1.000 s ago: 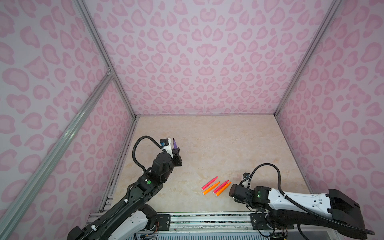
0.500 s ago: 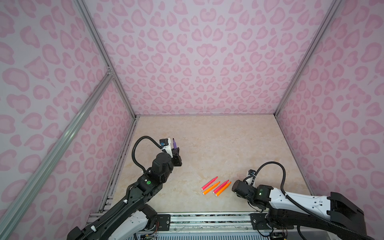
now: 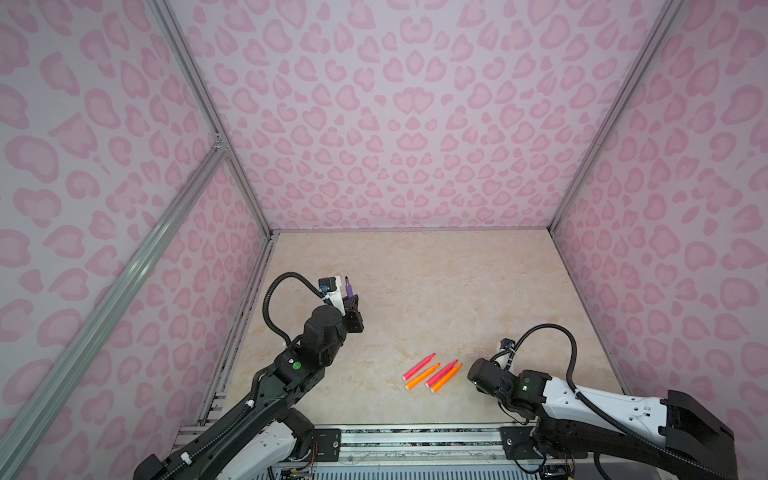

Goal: Insert the pens into the pen caps
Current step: 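Close the right gripper on a pale pink cap nearest the robot, then lift the pale pink cap with the right gripper toward the held purple marker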

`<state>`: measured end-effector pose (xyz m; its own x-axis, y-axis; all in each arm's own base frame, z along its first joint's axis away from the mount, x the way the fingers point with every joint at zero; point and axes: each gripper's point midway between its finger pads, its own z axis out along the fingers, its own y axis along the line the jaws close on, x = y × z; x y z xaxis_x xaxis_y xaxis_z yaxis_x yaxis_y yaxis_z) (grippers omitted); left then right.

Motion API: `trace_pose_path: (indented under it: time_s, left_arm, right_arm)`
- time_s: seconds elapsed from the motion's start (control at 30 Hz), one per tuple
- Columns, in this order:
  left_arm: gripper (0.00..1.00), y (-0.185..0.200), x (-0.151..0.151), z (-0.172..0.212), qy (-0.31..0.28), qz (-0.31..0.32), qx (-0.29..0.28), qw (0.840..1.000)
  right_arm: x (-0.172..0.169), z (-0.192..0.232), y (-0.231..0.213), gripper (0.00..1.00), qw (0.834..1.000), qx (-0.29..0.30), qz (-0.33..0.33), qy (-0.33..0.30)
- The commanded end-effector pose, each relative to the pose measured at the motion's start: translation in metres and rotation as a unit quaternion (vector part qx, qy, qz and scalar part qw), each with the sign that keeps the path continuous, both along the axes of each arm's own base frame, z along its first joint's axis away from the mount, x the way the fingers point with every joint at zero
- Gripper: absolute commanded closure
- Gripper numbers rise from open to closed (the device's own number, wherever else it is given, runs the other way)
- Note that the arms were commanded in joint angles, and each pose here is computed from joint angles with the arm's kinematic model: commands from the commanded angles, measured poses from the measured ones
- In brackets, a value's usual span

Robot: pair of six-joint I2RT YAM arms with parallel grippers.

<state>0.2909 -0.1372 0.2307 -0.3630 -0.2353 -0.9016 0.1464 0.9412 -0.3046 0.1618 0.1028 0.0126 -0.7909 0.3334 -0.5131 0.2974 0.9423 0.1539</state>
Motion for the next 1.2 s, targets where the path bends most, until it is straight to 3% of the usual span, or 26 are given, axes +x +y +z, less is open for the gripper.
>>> trace_pose_path:
  time_s: [0.0,0.4,0.63,0.8,0.93,1.17]
  left_arm:
    - [0.97,0.001,0.0,0.004,-0.007,0.002,-0.001,1.0]
    - [0.97,0.001,0.001,0.004,-0.007,0.001,-0.001,1.0]
    - [0.97,0.0,0.0,0.004,-0.007,-0.001,0.0,1.0]
    - [0.97,0.0,0.0,0.005,-0.008,-0.002,-0.001,1.0]
    - [0.97,-0.002,0.0,0.005,-0.008,-0.007,-0.003,1.0]
    - [0.97,-0.011,0.001,0.004,-0.004,-0.028,0.001,1.0]
  right_arm:
    - [-0.02,-0.015,-0.004,0.69,0.998,-0.004,0.012,0.056]
    - [-0.02,-0.017,0.003,0.72,0.997,-0.012,0.029,0.07]
    - [-0.021,-0.023,0.005,0.9,0.996,-0.02,0.031,0.082]
    - [-0.02,-0.021,0.004,0.97,0.996,-0.018,0.029,0.078]
    - [-0.014,-0.002,0.004,1.0,0.998,-0.012,0.027,0.051]
    - [0.023,0.079,0.009,0.99,0.996,0.024,0.014,-0.082]
